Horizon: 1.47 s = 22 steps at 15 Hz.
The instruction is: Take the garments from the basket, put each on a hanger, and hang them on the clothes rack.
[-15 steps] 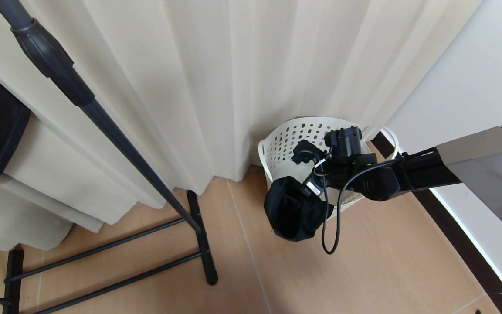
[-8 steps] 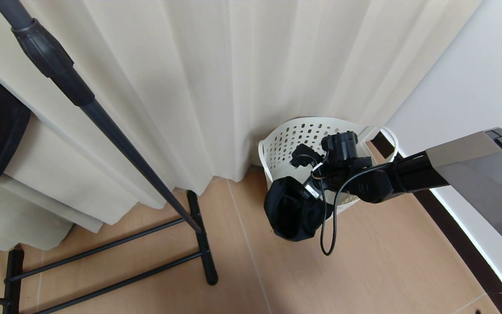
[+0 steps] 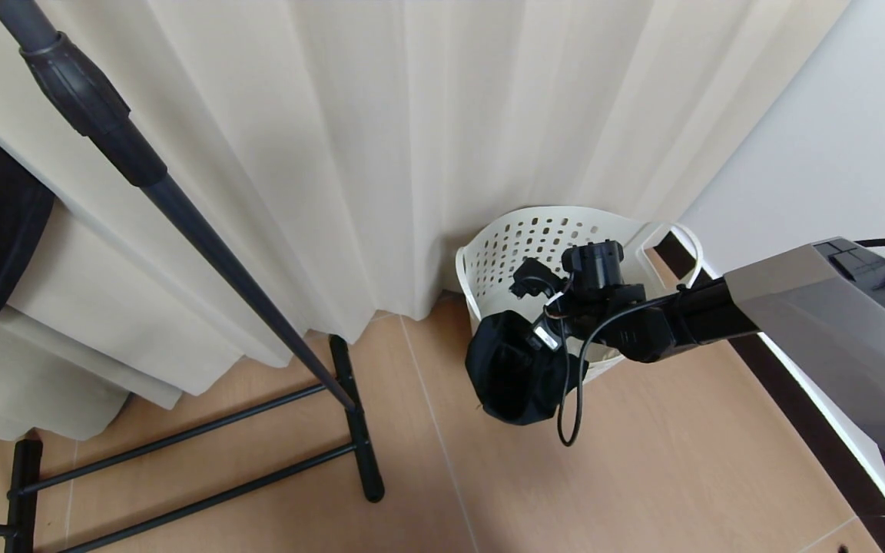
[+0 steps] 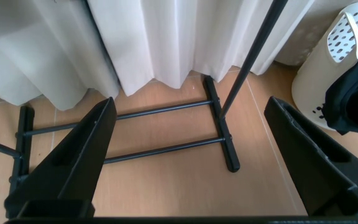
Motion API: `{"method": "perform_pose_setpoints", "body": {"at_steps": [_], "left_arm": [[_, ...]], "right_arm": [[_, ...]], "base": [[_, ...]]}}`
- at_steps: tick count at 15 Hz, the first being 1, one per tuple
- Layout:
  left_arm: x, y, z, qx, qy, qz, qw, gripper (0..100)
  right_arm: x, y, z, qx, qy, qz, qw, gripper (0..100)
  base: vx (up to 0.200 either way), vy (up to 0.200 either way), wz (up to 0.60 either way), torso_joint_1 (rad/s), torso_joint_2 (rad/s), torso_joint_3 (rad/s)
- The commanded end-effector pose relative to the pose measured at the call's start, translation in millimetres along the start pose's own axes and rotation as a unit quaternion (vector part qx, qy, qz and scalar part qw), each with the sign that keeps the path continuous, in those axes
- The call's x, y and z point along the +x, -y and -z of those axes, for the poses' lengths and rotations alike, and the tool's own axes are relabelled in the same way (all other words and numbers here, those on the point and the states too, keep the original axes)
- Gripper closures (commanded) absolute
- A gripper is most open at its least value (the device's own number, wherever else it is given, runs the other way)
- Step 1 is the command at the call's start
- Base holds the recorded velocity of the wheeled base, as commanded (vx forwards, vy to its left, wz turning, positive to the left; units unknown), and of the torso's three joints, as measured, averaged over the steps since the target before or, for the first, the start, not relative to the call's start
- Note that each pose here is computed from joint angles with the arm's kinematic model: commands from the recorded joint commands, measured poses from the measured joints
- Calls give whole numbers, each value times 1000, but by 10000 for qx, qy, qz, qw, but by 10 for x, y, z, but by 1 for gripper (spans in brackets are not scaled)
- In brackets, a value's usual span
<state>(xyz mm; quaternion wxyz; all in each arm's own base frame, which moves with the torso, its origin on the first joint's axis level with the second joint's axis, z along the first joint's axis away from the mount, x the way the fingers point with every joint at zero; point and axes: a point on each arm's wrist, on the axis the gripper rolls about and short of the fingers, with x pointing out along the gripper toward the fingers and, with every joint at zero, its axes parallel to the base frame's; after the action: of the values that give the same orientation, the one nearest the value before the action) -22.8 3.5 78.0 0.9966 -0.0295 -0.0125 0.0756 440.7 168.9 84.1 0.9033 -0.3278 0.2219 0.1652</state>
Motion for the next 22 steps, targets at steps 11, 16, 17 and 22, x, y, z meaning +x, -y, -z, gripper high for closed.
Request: {"method": "perform_pose_setpoints", "body": {"at_steps": [11, 16, 17, 22], "left_arm": [[0, 0, 0, -4, 4, 0, 10000, 0], [0, 0, 0, -11, 4, 0, 10000, 0], [0, 0, 0, -4, 4, 0, 10000, 0], [0, 0, 0, -4, 4, 0, 10000, 0]], "right_arm": [[118, -27, 1, 154, 38, 8, 9999, 100], [-48, 67, -114, 342, 200, 92, 9992, 100], [-140, 99, -164, 439, 274, 115, 9986, 100], [-794, 129, -301, 664, 1046, 313, 9918, 100]], "base": [[0, 0, 0, 0, 0, 0], [0, 0, 0, 0, 0, 0], [0, 0, 0, 0, 0, 0], [0, 0, 0, 0, 0, 0]]}}
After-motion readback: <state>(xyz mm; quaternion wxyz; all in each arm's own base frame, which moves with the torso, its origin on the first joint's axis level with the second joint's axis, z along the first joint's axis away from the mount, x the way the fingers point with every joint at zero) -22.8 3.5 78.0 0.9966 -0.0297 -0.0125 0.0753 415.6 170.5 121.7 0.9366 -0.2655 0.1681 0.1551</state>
